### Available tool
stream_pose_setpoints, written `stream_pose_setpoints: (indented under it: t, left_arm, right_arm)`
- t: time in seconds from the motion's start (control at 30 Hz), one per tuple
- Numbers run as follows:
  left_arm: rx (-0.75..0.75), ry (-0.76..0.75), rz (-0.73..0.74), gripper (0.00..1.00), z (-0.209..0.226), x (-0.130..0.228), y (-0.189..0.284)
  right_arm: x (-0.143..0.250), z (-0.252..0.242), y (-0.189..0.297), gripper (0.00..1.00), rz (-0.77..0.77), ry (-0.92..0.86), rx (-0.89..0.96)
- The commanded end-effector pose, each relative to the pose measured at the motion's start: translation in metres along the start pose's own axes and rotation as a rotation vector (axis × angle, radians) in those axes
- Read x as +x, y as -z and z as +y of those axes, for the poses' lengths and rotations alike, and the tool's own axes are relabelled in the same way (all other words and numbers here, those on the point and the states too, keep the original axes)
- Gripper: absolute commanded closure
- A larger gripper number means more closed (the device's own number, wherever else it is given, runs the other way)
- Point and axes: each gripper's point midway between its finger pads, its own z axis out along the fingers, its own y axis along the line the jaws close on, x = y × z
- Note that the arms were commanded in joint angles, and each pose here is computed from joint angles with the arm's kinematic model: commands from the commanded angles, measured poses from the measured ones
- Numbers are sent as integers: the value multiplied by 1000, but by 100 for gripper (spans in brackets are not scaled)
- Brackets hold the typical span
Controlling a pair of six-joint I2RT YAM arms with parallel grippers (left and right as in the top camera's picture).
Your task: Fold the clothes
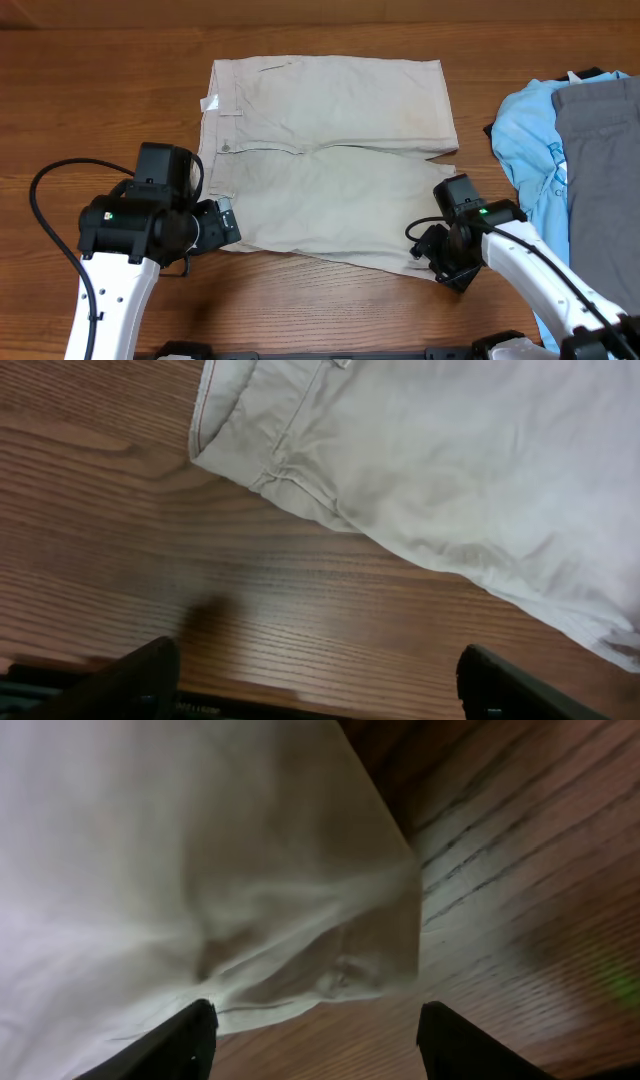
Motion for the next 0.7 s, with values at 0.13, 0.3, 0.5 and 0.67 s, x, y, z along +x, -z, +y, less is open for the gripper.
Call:
stream_pose_setpoints:
  t: [0.13,0.3,0.5,0.67]
  left_arm:
    - [-16,8,0,8,4,1,-7]
    - [-14,8,-5,7,3,0,-7]
    - [-30,13,-27,12,6,-5,-7]
    - [-105,142,-86,14,19,-15,-10]
  right_arm:
    - [0,-5,-26,31,7,-152,-6]
    - [-2,-8,-36,33,-6,-167,-17]
    - [-5,-10,-36,60,-26,-158,-5]
    - [-4,-10,-36,64,-22,-148,-4]
